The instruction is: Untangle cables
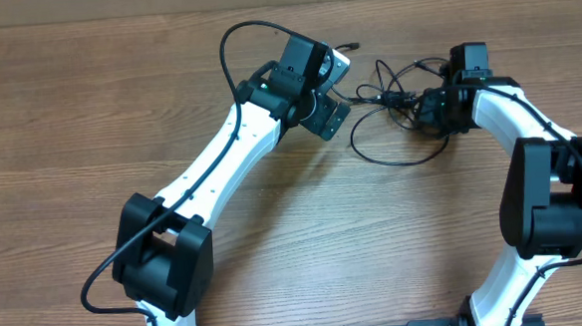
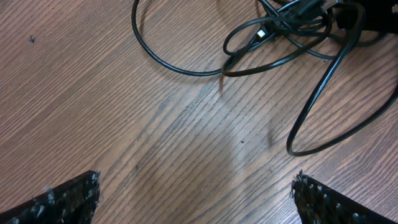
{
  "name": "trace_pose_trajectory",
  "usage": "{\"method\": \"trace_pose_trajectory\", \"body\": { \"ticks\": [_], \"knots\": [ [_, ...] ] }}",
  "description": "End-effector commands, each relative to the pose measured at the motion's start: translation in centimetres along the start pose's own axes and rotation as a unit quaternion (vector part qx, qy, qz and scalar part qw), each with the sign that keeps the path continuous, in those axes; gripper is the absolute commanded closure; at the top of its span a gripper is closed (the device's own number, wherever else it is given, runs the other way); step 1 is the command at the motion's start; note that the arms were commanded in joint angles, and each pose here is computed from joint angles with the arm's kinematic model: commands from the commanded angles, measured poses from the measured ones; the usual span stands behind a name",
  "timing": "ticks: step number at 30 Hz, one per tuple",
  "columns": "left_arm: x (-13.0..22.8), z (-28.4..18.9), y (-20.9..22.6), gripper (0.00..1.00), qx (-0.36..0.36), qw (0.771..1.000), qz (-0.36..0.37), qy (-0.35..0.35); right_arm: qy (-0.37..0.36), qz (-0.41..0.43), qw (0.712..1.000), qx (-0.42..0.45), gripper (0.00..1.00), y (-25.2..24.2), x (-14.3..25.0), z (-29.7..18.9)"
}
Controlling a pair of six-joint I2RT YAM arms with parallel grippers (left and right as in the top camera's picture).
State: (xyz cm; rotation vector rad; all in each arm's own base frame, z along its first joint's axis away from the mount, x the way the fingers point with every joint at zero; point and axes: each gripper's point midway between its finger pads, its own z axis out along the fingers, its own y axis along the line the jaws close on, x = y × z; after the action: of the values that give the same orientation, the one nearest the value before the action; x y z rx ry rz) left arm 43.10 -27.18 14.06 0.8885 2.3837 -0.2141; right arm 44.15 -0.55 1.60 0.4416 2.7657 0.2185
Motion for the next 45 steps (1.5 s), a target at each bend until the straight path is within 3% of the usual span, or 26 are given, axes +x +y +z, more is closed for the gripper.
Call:
{"method": "trace_pose_trajectory", "body": {
  "ticks": [1,12,20,32,45],
  "knots": [
    [-0.4,0.1,0.2,0.0,0.0,1.0,-0.002,-0.003,-0.012,-0.001,1.0,0.001,0.62,0.2,-0.9,0.1],
    [-0.4,0.1,0.2,0.01,0.0,1.0,-0.002,-0.003,0.001,0.013,1.0,0.011,0.63,-0.3,-0.3,1.1],
    [-0.4,0.1,0.2,0.01,0.0,1.0,-0.001,-0.003,-0.001,0.014,1.0,0.014,0.96,-0.4,-0.4,1.1],
    [-0.4,0.1,0.2,0.0,0.0,1.0,-0.001,-0.003,-0.014,0.013,1.0,0.011,0.96,-0.2,-1.1,0.2],
    [-0.4,0.1,0.2,0.01,0.0,1.0,-0.002,-0.003,-0.106,0.003,0.994,-0.017,0.96,2.7,-7.2,-9.1]
  ]
}}
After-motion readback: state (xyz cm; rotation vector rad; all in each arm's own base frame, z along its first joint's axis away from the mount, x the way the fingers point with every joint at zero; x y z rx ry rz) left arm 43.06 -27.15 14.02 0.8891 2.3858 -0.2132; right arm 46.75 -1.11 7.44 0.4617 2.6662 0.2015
